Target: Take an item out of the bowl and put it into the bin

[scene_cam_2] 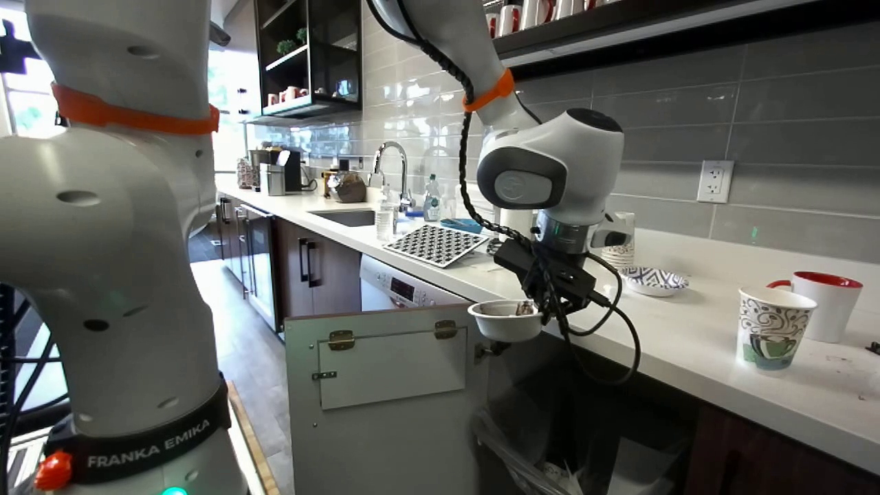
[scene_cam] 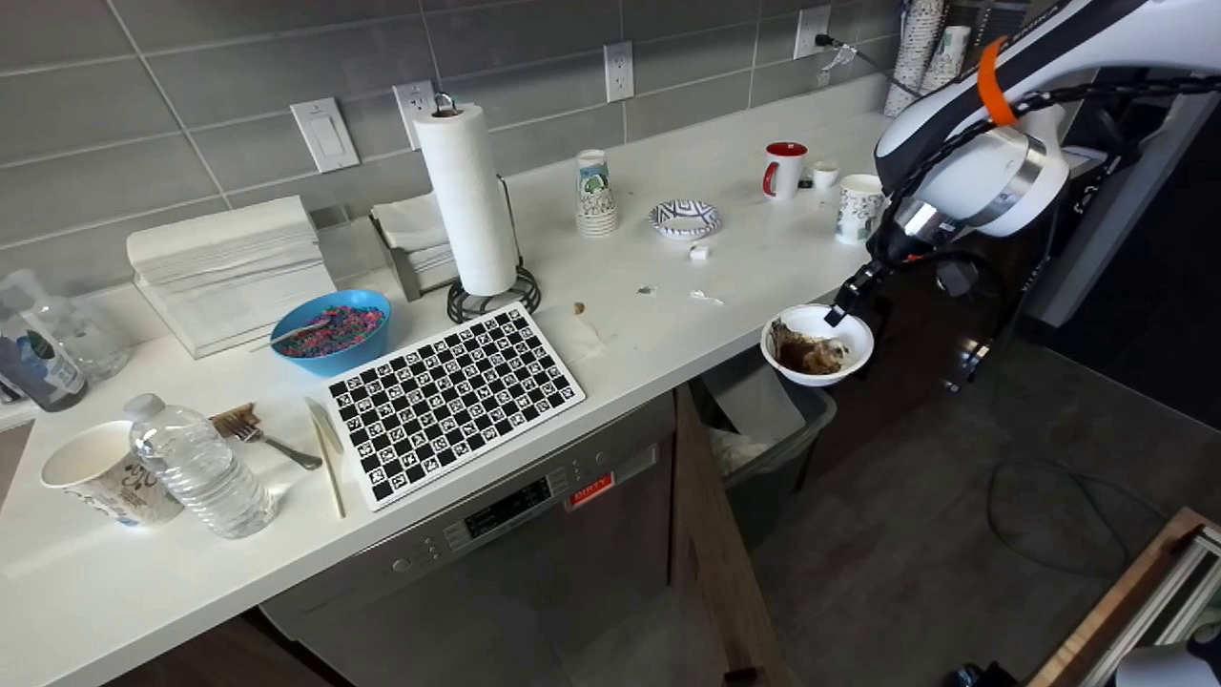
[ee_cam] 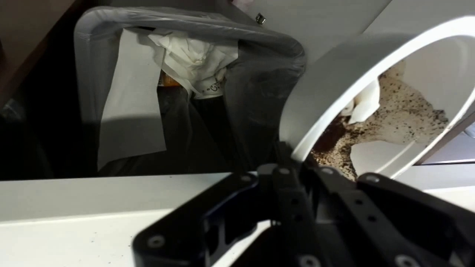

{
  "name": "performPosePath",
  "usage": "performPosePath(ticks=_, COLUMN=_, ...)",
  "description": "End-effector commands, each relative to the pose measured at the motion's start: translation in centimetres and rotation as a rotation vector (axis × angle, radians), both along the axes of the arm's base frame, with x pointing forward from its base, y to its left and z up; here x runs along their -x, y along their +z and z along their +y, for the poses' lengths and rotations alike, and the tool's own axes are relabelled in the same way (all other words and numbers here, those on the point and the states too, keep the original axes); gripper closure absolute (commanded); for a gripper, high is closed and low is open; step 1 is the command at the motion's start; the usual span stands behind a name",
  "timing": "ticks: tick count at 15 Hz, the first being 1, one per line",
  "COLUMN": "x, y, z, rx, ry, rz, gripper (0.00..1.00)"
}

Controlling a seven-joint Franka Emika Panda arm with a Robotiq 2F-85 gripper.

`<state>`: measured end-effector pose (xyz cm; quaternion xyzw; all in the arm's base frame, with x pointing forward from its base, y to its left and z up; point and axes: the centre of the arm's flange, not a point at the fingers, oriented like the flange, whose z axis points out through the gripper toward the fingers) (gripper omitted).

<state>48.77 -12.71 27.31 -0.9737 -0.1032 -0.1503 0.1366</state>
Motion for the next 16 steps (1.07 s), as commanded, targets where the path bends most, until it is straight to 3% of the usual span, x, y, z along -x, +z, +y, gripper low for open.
performPosePath(ticks=1, x=1.3, y=2.2, z=-0.9, rx=-0.089, ry=-0.017, rz=-0.046, gripper=0.98)
performPosePath(ticks=3, x=1.3, y=3.7, z=-2.1, rx=-0.129, ry=-0.057, rz=-0.085, gripper=0.98)
performPosePath(ticks=7, x=-0.6, y=5.1, z=-4.8, rx=-0.08, ry=-0.223, rz=-0.127, gripper=0.98)
performPosePath(ticks=12, x=-5.3, y=5.1, z=-5.5, rx=-0.046, ry=-0.37, rz=-0.16, gripper=0.98)
performPosePath(ticks=16, x=-9.2, y=3.7, z=-5.8, rx=-0.058, ry=-0.452, rz=-0.136, gripper=0.98)
